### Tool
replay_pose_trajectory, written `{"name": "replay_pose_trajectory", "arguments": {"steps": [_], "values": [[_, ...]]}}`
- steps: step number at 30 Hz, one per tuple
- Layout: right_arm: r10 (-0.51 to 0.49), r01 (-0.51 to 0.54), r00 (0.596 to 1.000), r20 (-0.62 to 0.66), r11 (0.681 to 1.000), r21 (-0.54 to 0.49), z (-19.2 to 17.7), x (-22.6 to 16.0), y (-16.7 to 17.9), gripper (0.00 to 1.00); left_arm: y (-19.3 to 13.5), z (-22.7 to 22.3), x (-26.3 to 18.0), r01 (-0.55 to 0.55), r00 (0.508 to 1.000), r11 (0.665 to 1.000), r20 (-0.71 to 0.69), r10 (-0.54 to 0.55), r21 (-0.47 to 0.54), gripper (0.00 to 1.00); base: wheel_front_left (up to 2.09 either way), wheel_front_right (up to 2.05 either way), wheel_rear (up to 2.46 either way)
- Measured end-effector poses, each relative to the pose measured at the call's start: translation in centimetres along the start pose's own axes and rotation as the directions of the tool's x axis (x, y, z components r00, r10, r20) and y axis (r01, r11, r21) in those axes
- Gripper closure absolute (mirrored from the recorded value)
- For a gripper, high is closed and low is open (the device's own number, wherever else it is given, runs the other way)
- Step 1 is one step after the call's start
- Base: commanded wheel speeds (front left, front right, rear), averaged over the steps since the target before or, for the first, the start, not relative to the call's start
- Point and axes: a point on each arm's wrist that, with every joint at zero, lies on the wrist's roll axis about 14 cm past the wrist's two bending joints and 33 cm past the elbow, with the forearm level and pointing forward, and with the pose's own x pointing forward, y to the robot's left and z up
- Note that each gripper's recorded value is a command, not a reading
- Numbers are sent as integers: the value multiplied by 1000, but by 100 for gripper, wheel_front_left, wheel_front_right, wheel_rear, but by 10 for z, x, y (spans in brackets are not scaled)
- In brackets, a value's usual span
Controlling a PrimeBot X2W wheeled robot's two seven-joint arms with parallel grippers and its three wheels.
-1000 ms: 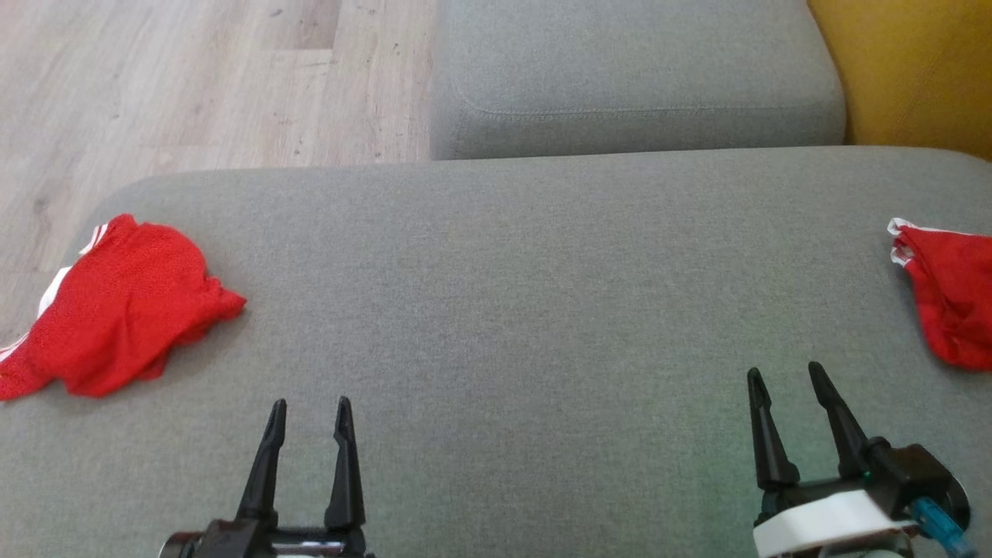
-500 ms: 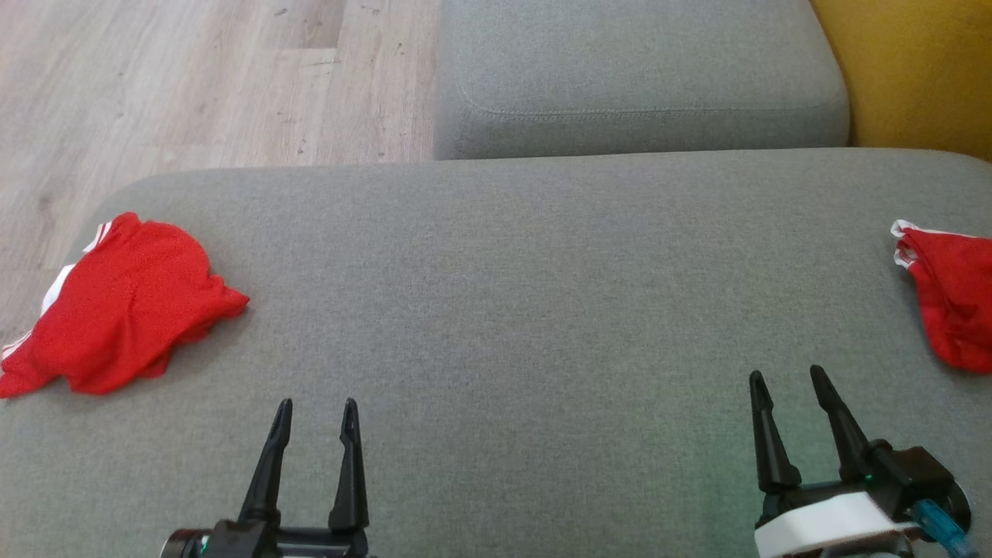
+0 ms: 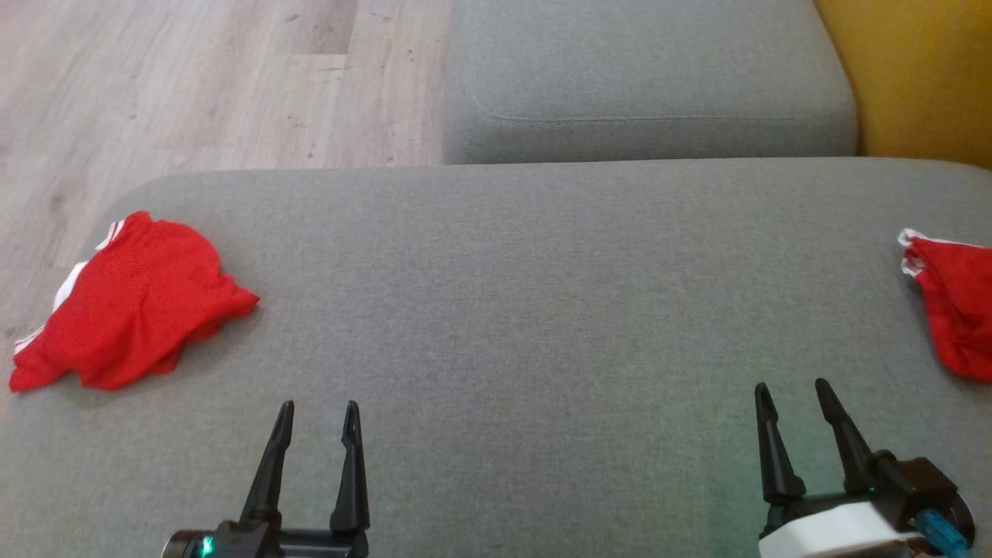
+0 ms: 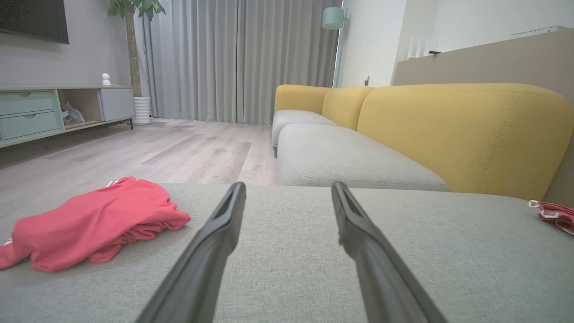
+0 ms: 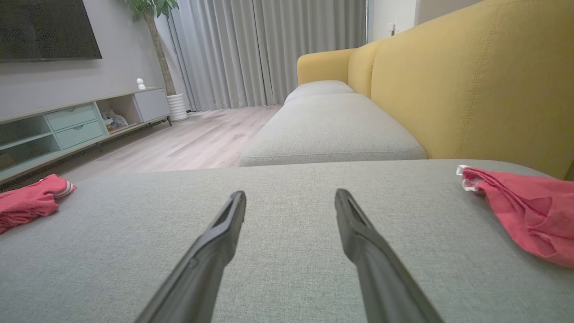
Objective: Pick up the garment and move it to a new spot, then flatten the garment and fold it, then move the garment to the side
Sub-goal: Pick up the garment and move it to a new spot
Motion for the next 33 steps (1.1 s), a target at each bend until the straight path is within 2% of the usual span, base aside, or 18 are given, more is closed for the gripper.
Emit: {"name": "replay_pose_trajectory", "arguments": {"steps": [7,15,20,25,31,33], "values": [[56,-55,998,-21,998,15,-6,10,16,0,17,-1,-10,-64,998,998,-2,64,1,0,0,0,0],[206,-206,976,-67,978,13,-19,31,61,0,57,1,-38,-222,975,975,2,222,11,0,0,0,0],[332,-333,939,-87,943,9,-25,48,102,0,88,4,-65,-358,934,934,8,358,14,0,0,0,0],[473,-474,877,-80,880,5,-25,66,154,0,126,15,-92,-519,854,854,35,519,24,0,0,0,0],[504,-506,858,-103,862,5,-38,80,165,0,140,19,-96,-573,820,818,31,572,54,0,0,0,0],[491,-495,862,-126,869,-2,-48,85,159,0,147,24,-91,-583,812,810,41,582,66,0,0,0,0]]}}
